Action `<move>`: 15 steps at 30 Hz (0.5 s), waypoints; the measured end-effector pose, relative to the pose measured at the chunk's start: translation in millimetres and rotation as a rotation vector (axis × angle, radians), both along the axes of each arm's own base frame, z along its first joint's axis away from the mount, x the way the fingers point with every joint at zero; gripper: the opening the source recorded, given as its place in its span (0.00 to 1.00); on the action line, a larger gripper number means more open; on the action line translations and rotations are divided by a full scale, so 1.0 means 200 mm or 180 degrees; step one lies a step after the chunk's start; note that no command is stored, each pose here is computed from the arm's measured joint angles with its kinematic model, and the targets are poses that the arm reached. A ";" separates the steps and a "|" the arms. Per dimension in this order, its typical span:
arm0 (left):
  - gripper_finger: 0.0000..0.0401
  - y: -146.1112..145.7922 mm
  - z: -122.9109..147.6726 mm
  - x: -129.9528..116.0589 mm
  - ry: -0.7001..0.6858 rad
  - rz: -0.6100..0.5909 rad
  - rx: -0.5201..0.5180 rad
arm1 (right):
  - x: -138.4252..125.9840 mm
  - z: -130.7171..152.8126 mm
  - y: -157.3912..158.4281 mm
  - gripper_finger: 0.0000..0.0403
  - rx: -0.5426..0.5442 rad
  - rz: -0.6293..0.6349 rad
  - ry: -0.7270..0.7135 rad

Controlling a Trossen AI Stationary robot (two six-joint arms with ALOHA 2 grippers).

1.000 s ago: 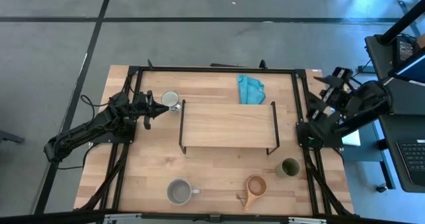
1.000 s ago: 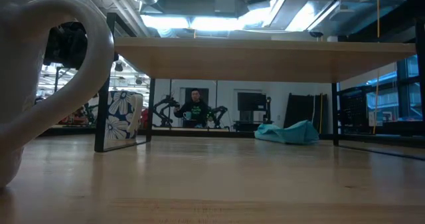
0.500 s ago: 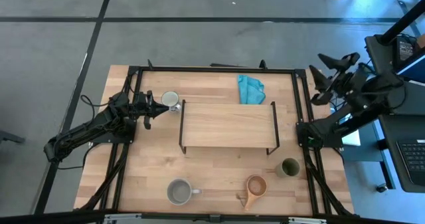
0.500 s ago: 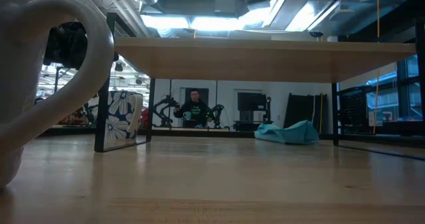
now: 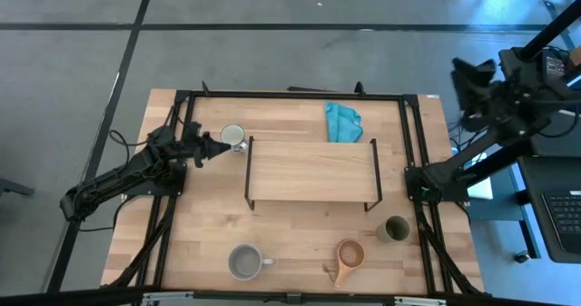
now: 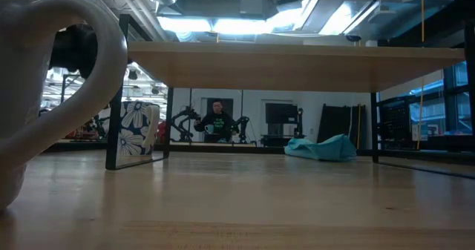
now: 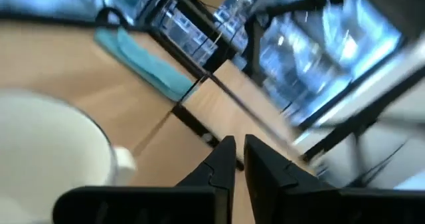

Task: Stack small to large cups/mugs on shelf
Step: Put the gray cup on the shelf

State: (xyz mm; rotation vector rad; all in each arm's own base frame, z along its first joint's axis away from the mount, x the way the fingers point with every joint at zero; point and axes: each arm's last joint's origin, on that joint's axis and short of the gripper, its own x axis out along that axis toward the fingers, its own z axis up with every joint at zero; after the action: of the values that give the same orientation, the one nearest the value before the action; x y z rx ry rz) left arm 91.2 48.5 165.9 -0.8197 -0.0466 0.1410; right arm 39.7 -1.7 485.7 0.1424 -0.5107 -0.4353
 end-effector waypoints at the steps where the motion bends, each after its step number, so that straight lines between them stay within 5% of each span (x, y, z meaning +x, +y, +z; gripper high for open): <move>1: 0.07 0.00 0.01 0.00 -0.0050 0.0031 -0.0129 | 0.02 -0.01 0.01 0.53 0.0058 -0.0027 0.0093; 9: 0.07 0.01 0.03 0.00 -0.0237 0.0337 -0.0083 | 0.15 0.04 0.09 0.53 -0.0108 -0.0129 0.0505; 15: 0.07 0.02 0.03 0.00 -0.0240 0.0383 -0.0081 | 0.25 0.12 0.14 0.53 -0.0055 -0.0696 0.1215</move>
State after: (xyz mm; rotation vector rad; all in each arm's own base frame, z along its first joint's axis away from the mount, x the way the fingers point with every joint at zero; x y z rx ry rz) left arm 90.3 51.8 172.9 -0.8477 -0.1655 0.2245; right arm 90.3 25.9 510.2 -0.0153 -0.1539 -0.6554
